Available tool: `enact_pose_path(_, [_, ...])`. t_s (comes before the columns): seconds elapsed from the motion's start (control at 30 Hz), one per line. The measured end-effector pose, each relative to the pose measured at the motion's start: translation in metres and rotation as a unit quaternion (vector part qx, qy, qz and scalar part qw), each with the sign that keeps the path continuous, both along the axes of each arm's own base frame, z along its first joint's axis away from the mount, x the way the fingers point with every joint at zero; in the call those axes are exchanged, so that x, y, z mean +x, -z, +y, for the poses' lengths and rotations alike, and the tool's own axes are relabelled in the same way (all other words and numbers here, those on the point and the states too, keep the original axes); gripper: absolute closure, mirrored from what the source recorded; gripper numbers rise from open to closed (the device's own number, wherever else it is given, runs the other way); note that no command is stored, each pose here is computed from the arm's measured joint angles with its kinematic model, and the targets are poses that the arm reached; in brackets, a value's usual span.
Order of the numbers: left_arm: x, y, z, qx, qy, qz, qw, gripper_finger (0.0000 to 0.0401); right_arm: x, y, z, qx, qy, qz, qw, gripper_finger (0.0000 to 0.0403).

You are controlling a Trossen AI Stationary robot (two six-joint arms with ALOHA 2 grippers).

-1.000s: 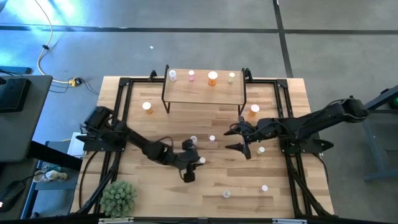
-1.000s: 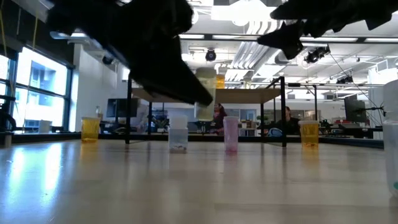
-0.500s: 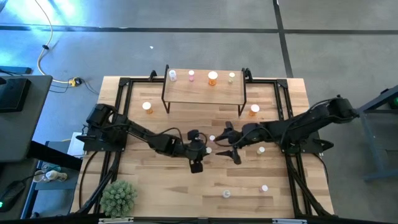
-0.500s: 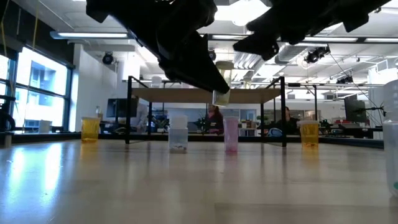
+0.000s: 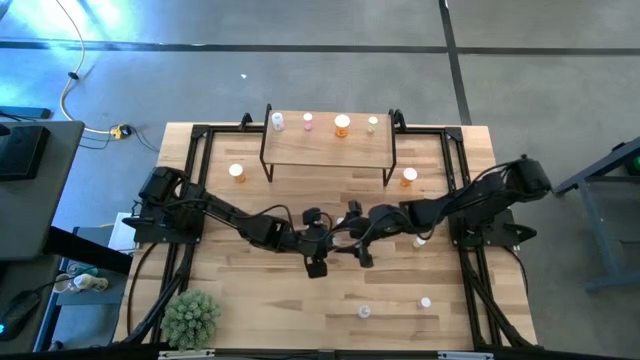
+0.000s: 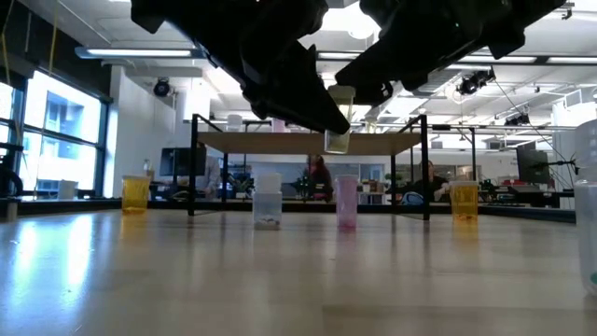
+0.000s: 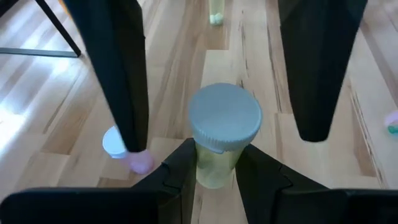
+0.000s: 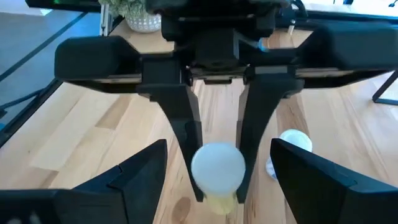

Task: Pick and place medicine bottles onto shelf by color
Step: Put the left yellow pill bottle on the shelf aligned with the other yellow pill bottle

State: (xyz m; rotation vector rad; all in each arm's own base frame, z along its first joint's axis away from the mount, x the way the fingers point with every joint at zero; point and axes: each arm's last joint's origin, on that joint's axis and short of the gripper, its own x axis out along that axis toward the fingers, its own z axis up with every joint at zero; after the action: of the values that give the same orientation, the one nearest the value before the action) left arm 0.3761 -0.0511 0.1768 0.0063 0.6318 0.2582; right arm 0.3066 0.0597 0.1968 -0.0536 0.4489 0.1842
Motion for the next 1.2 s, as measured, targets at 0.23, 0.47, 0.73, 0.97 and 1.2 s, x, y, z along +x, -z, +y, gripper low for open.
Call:
enact_pose_path(0.23, [-0.0001,-0.0001,0.0005,0.005,-0.007,-0.001,1.000,0.0314,0.0005,0.0022,0.0001,-0.002,0.000,0.013,1.000,0.0141])
enact_pose_path(0.47, [0.0003,-0.0004,0.0034,0.011,-0.017,-0.004,1.000,0.0314,0.0006,0.0021,0.0001,-0.002,0.000,0.012,1.000,0.0205])
enact_pose_path(0.73, [0.0007,-0.0005,0.0054,0.009,-0.018,-0.004,1.000,0.0314,0.0006,0.0022,-0.0003,-0.003,0.002,0.012,1.000,0.0260])
enact_pose_path(0.97, [0.0007,-0.0005,0.0054,0.009,-0.017,-0.004,1.000,0.0314,0.0005,0.0023,-0.0003,-0.003,0.002,0.013,1.000,0.0284])
enact_pose_path(1.2, [0.0007,-0.0005,0.0054,0.009,-0.017,-0.004,1.000,0.0304,0.0005,0.0024,-0.0002,-0.003,0.002,0.013,1.000,0.0289])
